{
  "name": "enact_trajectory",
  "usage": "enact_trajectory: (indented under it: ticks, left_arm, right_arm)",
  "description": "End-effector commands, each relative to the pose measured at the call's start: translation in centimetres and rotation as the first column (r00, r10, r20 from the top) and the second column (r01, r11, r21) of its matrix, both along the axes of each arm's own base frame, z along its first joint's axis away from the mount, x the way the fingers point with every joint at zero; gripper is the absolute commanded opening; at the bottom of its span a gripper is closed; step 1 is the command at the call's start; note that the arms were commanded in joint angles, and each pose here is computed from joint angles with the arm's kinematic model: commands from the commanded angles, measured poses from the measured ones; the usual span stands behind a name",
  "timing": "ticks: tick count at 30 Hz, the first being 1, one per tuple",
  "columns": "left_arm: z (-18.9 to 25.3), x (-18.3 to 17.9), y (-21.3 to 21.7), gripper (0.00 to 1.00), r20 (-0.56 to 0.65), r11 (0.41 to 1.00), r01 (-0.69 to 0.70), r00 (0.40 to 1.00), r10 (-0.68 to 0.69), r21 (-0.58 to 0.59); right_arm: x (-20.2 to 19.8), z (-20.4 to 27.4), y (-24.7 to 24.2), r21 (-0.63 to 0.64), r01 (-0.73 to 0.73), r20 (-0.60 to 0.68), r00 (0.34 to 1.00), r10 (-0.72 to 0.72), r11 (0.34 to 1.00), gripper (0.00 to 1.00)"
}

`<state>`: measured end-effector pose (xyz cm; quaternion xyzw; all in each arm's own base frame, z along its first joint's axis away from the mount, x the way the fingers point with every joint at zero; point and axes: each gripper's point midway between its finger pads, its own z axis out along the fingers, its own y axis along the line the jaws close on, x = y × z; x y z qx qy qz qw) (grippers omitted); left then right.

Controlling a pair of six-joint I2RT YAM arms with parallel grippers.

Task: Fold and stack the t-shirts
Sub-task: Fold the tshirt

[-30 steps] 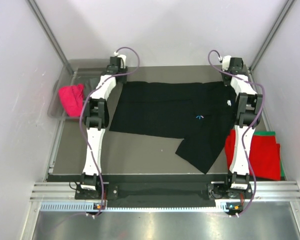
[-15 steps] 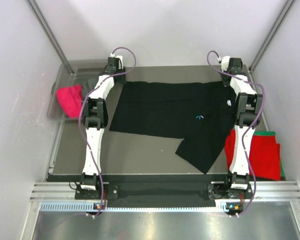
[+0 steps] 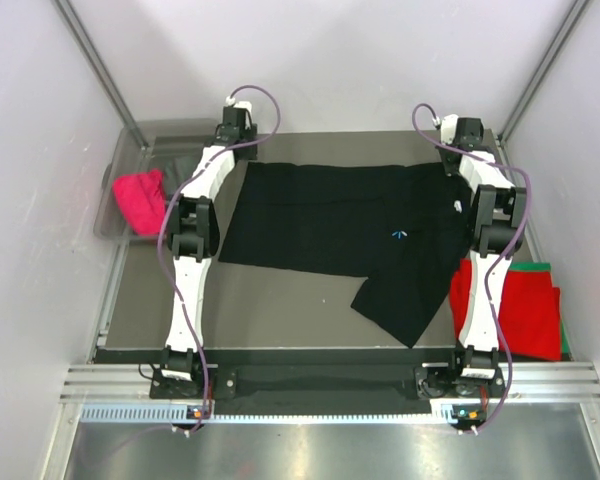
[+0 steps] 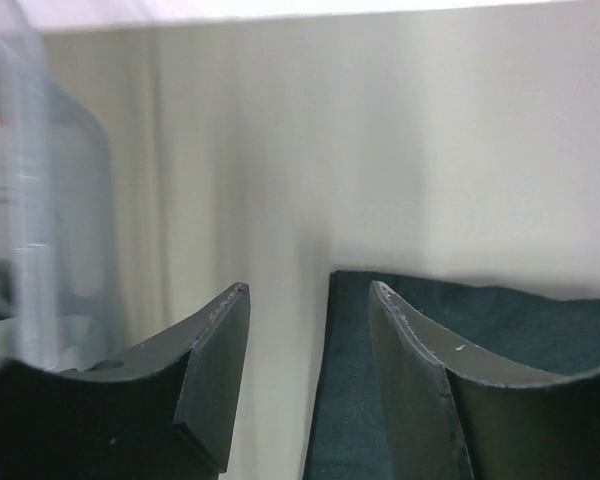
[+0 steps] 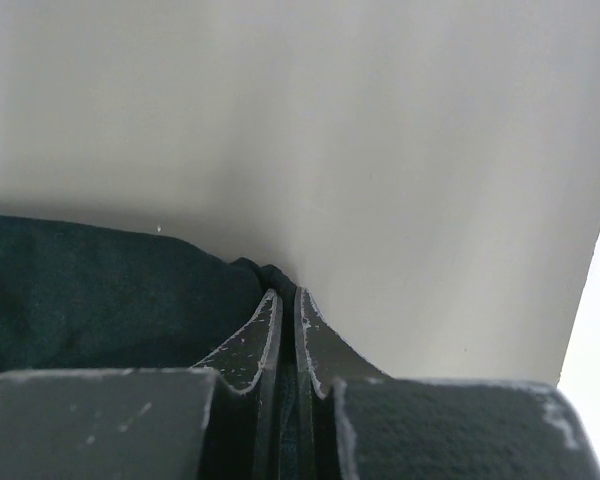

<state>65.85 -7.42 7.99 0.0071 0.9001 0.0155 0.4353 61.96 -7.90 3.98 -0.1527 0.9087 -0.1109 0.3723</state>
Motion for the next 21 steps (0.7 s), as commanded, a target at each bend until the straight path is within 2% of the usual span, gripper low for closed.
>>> enact_trajectory:
  ticks: [1,7,12,21]
  left_arm:
    - [8.5,1.0,0.7,0.56,0.189,0.997,-0.051,0.981,0.039,0.057]
    - [7.1,0.3,-1.0,0.55,0.133,0.999,0.032,0.991,-0.034,0.015]
    - [3.5,-0.3,-1.5,0.47,0.056,0.999,0.049,0.997,-0.049,0.001]
    - [1.4,0.0,-1.1,0.44,0.033,0.998,0.055,0.998,-0.056,0.029]
  right_arm:
    - [-0.1,3.0,1.6,0.014,-0.03,0.038,0.999,0.029,0.999,0.0]
    - [0.0,3.1,1.8,0.015,-0.032,0.042,0.999,0.031,0.999,0.0]
    - [-0.1,3.0,1.7,0.014,-0.031,0.038,0.999,0.031,0.999,0.0]
    - [0.0,3.1,1.7,0.009,-0.036,0.038,0.999,0.036,0.999,0.0]
